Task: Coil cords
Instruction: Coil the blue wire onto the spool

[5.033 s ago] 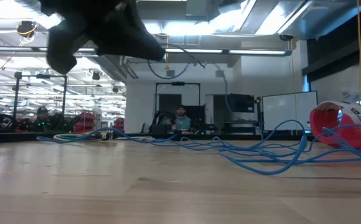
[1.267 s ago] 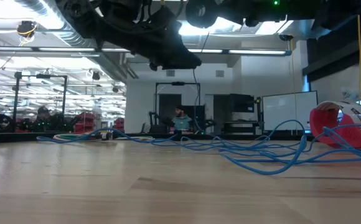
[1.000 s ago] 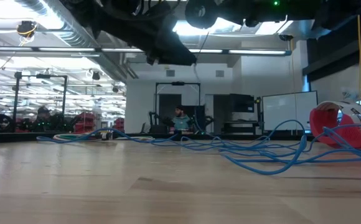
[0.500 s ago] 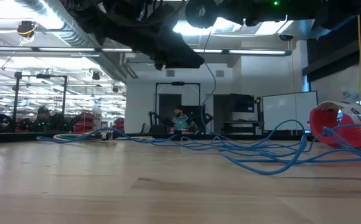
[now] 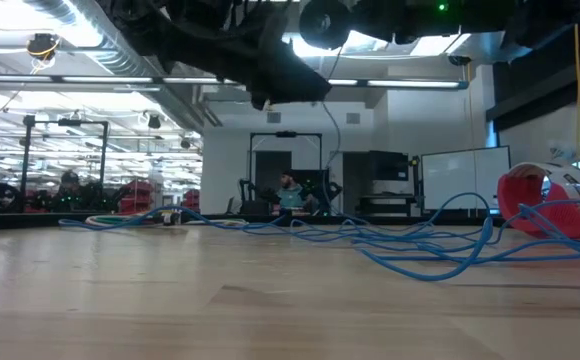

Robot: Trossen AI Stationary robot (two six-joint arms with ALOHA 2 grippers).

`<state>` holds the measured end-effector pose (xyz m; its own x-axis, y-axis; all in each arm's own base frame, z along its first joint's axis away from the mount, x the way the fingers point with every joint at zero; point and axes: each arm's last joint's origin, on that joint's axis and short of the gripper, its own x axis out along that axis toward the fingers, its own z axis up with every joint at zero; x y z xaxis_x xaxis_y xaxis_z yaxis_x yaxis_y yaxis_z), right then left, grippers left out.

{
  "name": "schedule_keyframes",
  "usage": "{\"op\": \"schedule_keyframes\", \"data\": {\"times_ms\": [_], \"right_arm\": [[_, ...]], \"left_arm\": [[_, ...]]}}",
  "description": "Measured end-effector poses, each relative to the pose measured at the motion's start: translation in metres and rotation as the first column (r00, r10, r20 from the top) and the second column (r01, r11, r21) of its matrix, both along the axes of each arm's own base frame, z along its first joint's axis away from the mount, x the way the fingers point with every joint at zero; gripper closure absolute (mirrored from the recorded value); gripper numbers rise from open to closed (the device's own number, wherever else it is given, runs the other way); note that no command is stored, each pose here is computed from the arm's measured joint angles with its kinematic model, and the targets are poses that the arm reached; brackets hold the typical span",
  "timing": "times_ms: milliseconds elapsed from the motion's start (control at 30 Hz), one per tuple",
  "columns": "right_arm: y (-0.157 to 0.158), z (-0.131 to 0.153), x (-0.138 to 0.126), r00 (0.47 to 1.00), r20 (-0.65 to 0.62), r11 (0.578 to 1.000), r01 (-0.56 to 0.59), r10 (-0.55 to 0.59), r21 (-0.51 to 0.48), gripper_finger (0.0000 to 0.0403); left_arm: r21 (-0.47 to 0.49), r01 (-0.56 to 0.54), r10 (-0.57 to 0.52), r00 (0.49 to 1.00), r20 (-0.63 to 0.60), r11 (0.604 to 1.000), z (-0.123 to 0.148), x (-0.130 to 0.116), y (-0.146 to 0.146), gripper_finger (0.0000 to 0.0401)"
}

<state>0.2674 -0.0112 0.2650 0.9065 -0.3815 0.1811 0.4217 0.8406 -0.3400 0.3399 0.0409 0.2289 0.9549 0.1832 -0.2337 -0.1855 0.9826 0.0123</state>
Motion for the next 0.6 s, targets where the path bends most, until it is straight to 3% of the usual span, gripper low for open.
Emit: {"op": "schedule_keyframes", "data": {"times_ms": [300,500,600], "right_arm": [[0.0,0.0,0.0,1.0,0.002,1.0,-0.001,0.001,0.0,0.0391],[0.0,0.0,0.0,1.0,0.005,1.0,-0.003,0.003,0.008,0.0391],[0.0,0.0,0.0,1.0,0.0,1.0,-0.011,0.011,0.007,0.0391]], "left_arm": [[0.062,-0.116,0.118,0.993,-0.018,0.991,-0.007,0.003,0.004,0.028],[0.106,-0.156,0.162,0.985,-0.053,0.982,-0.009,0.001,0.007,0.0366],[0.16,-0.25,0.265,0.961,-0.082,0.955,-0.011,-0.001,0.011,0.0393]]}}
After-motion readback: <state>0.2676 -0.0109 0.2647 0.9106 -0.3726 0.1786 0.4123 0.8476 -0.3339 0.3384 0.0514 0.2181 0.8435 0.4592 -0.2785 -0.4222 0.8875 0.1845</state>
